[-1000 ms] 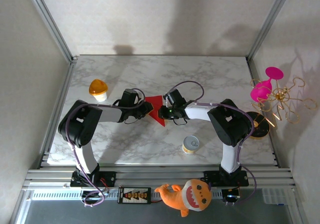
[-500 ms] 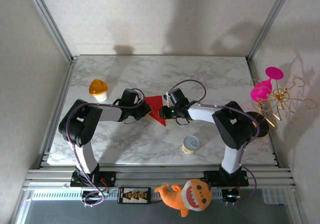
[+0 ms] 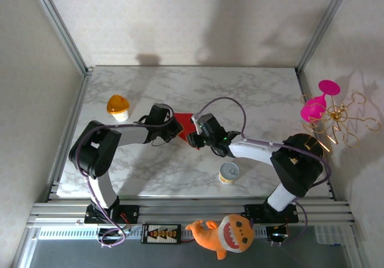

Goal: Fold a paper plane with a square sheet of paper (pick it up from the middle)
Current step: Fourth fold the wing at the center of the table.

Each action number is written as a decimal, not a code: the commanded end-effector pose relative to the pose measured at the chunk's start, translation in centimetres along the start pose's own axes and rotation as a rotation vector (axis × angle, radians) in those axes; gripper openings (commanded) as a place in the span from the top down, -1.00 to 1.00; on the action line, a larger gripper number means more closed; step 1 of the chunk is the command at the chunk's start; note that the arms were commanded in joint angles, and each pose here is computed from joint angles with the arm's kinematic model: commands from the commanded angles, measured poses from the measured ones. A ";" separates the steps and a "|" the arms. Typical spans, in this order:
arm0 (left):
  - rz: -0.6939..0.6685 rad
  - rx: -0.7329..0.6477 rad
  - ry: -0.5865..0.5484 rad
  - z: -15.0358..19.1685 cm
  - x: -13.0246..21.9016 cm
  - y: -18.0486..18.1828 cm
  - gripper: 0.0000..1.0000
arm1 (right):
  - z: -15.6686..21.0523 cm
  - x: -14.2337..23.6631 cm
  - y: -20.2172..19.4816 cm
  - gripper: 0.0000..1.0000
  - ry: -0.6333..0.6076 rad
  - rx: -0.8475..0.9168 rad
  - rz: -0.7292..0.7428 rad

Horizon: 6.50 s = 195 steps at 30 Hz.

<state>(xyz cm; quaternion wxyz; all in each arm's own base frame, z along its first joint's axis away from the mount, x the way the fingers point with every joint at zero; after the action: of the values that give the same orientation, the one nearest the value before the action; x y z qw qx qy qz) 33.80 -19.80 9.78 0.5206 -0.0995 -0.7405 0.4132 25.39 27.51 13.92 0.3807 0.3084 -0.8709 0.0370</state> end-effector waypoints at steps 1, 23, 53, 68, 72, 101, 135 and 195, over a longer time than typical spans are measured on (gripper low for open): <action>-0.024 0.032 -0.032 -0.2 0.7 -0.8 0.94 | 0.8 -1.3 0.3 0.08 0.032 0.092 0.104; -0.011 0.058 -0.020 -0.1 0.9 -1.1 0.91 | 2.4 -4.9 0.8 0.49 0.142 0.117 0.204; -0.040 0.077 -0.199 -2.8 5.2 0.6 0.53 | 3.6 -4.9 0.6 0.71 0.178 0.098 0.119; 0.115 0.017 -0.125 0.0 3.5 1.9 0.53 | 3.4 -4.2 -1.1 0.73 0.180 -0.039 -0.095; 0.135 -0.022 -0.090 0.3 2.4 1.4 0.50 | 3.4 -4.2 -1.4 0.72 0.185 -0.066 -0.127; -0.008 -0.035 0.008 1.2 -0.9 3.2 0.44 | 3.0 -4.5 -2.1 0.56 0.208 -0.087 -0.147; -0.197 0.017 0.044 1.6 -1.8 5.5 0.51 | 1.2 -5.0 -0.4 0.34 0.181 0.034 -0.063; 0.166 -0.077 -0.080 1.4 2.3 0.9 0.39 | 2.9 -5.6 -3.7 0.91 0.252 -0.255 -0.450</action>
<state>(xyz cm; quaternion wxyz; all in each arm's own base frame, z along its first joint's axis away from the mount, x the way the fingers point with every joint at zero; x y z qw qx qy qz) 31.28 -17.93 10.53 0.4570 -0.1372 -0.7737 0.4168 28.84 26.68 8.02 0.5041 0.4277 -0.7445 -0.0938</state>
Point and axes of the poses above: each hand's point on the last joint's axis, 136 mm out from that joint toward the fingers, its own x axis back along the fingers, its own y axis along the line the jaws close on, z = x × y, the point moved 8 cm from there along x, back along the fingers, and after that the axes turned 4 degrees about -x, right-handed, at the moved point
